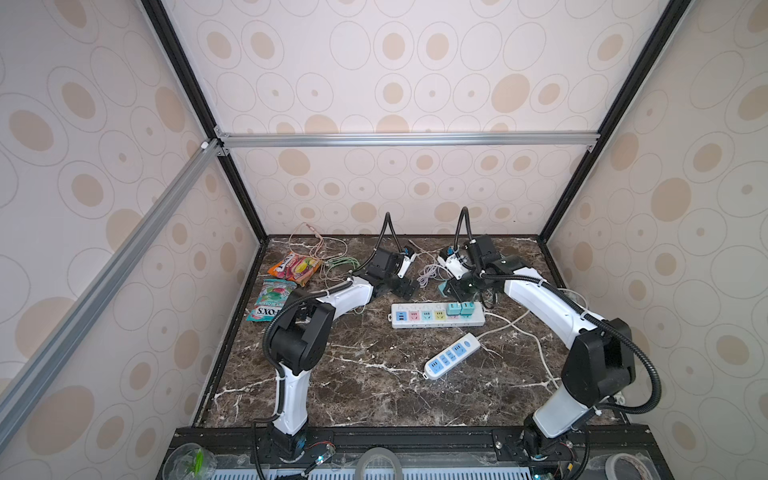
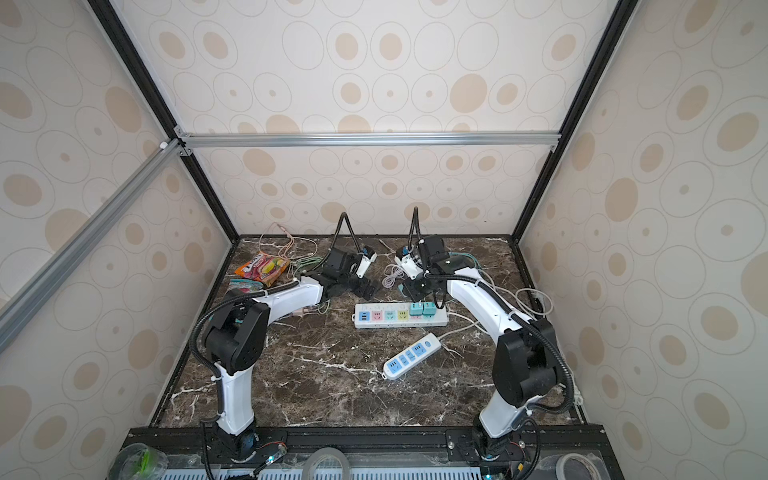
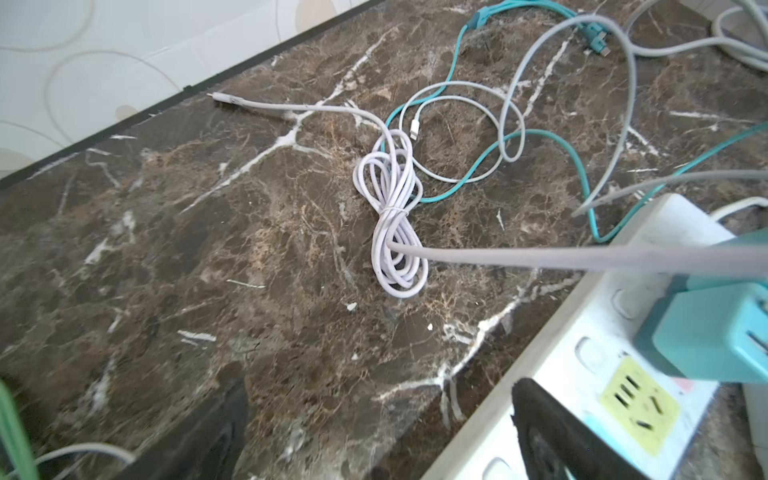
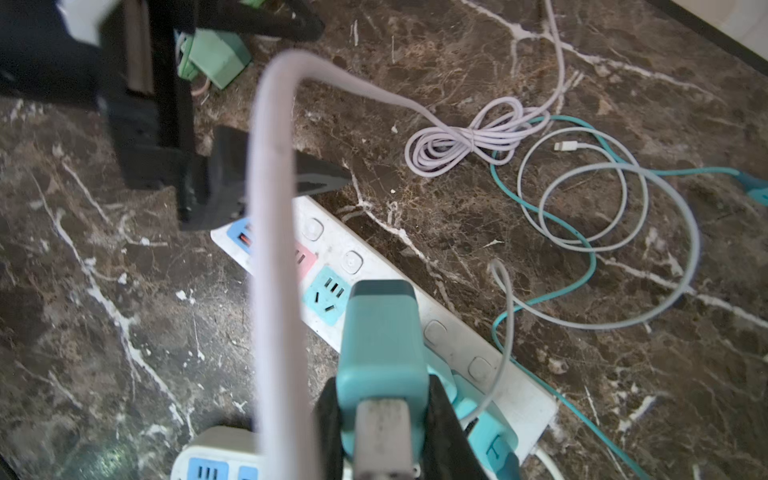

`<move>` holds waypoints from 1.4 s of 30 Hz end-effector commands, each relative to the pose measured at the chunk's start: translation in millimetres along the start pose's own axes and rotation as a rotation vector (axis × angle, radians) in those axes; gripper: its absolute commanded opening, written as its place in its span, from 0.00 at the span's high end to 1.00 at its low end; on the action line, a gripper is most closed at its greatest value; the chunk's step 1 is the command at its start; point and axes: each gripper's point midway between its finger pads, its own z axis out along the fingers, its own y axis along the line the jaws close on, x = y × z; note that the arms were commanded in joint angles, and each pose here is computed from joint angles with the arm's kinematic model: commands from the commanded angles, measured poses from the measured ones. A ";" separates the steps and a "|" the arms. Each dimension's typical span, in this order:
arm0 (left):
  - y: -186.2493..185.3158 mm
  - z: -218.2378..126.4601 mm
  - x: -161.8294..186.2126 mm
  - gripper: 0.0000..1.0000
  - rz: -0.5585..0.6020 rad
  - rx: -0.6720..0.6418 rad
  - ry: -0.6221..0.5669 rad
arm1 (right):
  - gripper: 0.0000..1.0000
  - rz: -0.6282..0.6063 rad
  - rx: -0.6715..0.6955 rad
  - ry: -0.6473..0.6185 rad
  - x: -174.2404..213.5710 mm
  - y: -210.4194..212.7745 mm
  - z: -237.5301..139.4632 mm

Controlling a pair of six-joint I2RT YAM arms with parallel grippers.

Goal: Insert the plug
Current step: 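Carry the charger over the large strip with right gripper while left moves away, then lower the charger toward the yellow socket with right gripper while left withdraws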

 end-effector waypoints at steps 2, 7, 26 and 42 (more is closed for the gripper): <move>9.3 -35.3 -29.1 0.02 -0.060 -0.048 -0.138 | 1.00 -0.192 -0.090 0.074 11.4 10.6 3.2; 27.7 -69.8 -30.4 0.02 -0.148 -0.112 -0.232 | 1.00 -0.348 -0.177 0.152 25.0 19.6 8.1; 104.0 -191.1 -2.8 0.02 -0.417 -0.614 -0.484 | 1.00 -0.660 -0.203 0.419 44.6 9.3 48.5; 114.6 -250.0 -6.5 0.02 -0.511 -0.702 -0.637 | 1.00 -0.753 -0.191 0.529 51.0 5.9 59.7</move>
